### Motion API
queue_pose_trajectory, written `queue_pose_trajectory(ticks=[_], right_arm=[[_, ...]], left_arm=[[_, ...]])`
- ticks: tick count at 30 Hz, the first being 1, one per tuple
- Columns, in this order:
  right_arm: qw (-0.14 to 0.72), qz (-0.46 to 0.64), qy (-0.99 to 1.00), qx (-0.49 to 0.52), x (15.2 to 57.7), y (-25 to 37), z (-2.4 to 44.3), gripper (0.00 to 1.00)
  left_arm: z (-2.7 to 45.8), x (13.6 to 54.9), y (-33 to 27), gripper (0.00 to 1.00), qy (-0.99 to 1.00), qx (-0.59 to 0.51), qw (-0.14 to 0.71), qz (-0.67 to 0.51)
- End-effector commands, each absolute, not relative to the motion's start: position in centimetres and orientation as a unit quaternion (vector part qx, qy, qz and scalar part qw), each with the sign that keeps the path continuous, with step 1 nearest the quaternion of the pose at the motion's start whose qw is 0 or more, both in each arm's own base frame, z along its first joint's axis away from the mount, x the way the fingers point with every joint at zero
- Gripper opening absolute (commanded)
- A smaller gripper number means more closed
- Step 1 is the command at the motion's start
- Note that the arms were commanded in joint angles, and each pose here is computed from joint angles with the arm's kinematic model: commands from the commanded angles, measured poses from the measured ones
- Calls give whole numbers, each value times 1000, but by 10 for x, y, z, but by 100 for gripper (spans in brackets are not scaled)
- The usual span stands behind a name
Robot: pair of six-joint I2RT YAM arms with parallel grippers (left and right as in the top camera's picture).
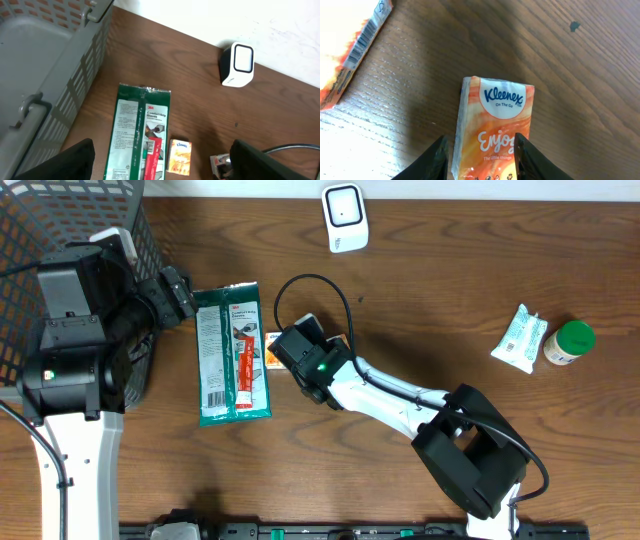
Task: Scan the item barcode
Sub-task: 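Lower the right gripper and grasp the right Kleenex pack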
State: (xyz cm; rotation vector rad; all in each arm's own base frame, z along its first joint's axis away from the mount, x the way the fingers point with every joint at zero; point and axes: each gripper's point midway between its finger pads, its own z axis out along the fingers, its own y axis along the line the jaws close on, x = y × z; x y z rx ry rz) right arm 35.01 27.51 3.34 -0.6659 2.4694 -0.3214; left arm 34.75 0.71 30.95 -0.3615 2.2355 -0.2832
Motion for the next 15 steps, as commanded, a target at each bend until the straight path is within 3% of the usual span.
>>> queue_pose_trajectory(ticks=[1, 15], right_arm=[[284, -128, 924, -223, 354, 270, 31, 37], [289, -121, 928, -203, 352, 268, 23, 36]], left_arm=[[312, 348, 8, 87, 890, -139, 420, -112], [312, 348, 8, 87, 890, -139, 420, -112]])
